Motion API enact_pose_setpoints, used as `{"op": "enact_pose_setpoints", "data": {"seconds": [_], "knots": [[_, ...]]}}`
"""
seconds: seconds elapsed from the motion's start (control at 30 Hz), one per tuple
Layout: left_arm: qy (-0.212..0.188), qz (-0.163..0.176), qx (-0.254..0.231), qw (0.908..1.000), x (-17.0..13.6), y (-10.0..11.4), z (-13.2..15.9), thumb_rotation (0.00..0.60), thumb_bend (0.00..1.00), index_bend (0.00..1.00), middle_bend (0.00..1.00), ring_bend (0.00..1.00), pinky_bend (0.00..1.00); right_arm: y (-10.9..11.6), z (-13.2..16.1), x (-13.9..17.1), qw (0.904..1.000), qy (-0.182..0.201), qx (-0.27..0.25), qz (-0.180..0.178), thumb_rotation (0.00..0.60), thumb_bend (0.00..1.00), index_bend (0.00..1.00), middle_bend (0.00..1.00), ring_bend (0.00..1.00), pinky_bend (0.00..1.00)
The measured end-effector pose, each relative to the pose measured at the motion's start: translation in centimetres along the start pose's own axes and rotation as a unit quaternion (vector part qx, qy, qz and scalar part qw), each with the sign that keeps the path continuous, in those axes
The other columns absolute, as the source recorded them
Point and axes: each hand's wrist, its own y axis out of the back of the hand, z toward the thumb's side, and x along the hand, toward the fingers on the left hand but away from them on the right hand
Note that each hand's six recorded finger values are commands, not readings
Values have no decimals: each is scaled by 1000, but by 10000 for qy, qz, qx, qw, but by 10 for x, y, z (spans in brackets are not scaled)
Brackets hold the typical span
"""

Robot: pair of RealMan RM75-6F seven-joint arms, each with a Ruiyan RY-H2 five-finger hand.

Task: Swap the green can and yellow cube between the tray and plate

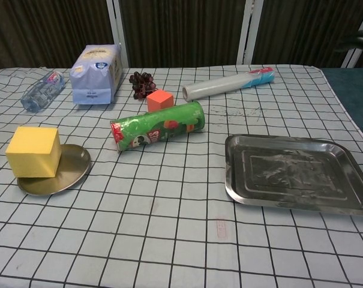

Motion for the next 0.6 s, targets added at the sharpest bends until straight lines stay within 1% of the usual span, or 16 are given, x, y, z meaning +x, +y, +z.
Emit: {"op": "enact_pose_setpoints", "data": {"seconds": [0.07, 0.13, 0.17, 0.27, 0.37, 0.6], "knots": [[-103, -78, 1, 9999, 6, 0, 10, 600, 331, 0, 0, 0, 90, -2, -15, 22, 9993, -332, 141, 58, 600, 36, 0, 0, 0, 0], [-202, -125, 24, 9997, 11, 1, 19, 600, 324, 0, 0, 0, 74, -1, -26, 39, 9981, -588, 174, 35, 600, 26, 0, 0, 0, 0], [-271, -148, 56, 9995, 14, 2, 24, 600, 321, 0, 0, 0, 67, 0, -32, 49, 9972, -726, 163, -15, 600, 23, 0, 0, 0, 0], [-459, -200, 137, 9986, 23, 3, 40, 600, 317, 0, 0, 0, 62, 5, -41, 67, 9955, -920, 50, -220, 600, 22, 0, 0, 0, 0], [-644, -286, 227, 9973, 30, 2, 57, 600, 317, 0, 0, 0, 61, 8, -47, 80, 9948, -936, -67, -402, 600, 21, 0, 0, 0, 0], [-973, -660, 345, 9925, 46, -12, 93, 600, 317, 0, 0, 0, 61, 10, -46, 90, 9952, -762, -334, -523, 600, 21, 0, 0, 0, 0]]}}
